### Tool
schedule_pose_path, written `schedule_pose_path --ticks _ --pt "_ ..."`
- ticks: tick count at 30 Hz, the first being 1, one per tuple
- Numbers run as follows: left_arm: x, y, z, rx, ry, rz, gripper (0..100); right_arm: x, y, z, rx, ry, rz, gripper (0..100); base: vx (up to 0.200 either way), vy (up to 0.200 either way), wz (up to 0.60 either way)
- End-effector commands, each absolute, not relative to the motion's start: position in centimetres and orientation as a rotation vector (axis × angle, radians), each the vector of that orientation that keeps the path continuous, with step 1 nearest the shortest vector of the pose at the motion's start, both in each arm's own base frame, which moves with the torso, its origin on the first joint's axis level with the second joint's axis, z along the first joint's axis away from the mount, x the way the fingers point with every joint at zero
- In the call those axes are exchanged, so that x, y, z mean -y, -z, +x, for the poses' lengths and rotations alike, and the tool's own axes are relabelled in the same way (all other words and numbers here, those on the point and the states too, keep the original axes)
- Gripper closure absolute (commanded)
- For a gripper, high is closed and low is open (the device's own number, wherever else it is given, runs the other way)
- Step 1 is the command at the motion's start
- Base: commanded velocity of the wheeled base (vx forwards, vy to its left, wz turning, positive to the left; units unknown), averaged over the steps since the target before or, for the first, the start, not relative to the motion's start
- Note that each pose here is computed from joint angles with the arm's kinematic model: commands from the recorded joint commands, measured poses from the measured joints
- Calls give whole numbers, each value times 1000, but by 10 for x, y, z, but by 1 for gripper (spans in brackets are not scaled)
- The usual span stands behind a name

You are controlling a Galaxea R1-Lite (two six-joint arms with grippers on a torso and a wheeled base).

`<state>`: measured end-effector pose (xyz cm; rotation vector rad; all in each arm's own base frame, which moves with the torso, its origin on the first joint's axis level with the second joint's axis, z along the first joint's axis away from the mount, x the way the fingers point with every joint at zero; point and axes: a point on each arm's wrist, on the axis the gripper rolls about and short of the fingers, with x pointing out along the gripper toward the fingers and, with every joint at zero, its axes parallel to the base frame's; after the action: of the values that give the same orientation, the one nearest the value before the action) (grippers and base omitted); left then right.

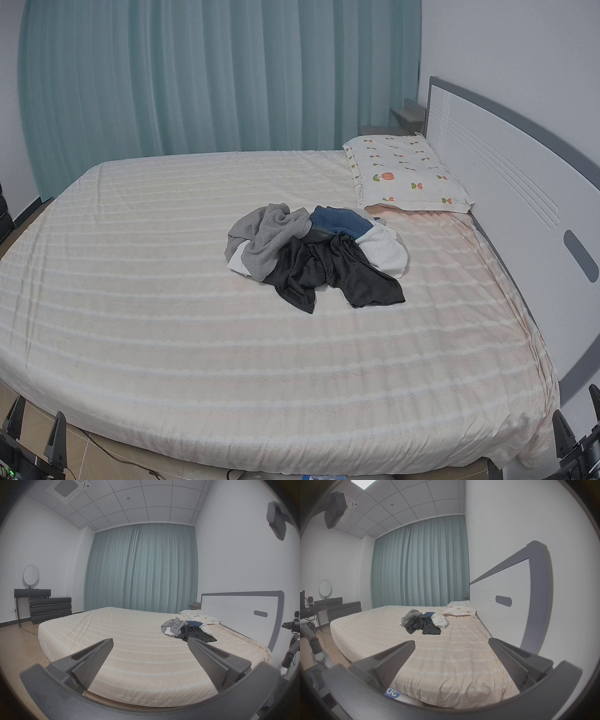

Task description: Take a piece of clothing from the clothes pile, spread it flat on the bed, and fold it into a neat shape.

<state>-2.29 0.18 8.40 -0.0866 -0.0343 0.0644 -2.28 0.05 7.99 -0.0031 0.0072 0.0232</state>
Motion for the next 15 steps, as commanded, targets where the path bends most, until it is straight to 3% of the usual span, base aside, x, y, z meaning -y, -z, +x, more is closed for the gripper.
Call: schedule_pose_path --ticks 1,15 --pt "-2 -79 -22 27 -65 -87 0 -1 -76 -23 -5 -25 -6 0 0 0 0" --pt "-2 -79 -22 27 -65 -87 0 -2 -76 -23 3 -77 -83 0 0 0 0"
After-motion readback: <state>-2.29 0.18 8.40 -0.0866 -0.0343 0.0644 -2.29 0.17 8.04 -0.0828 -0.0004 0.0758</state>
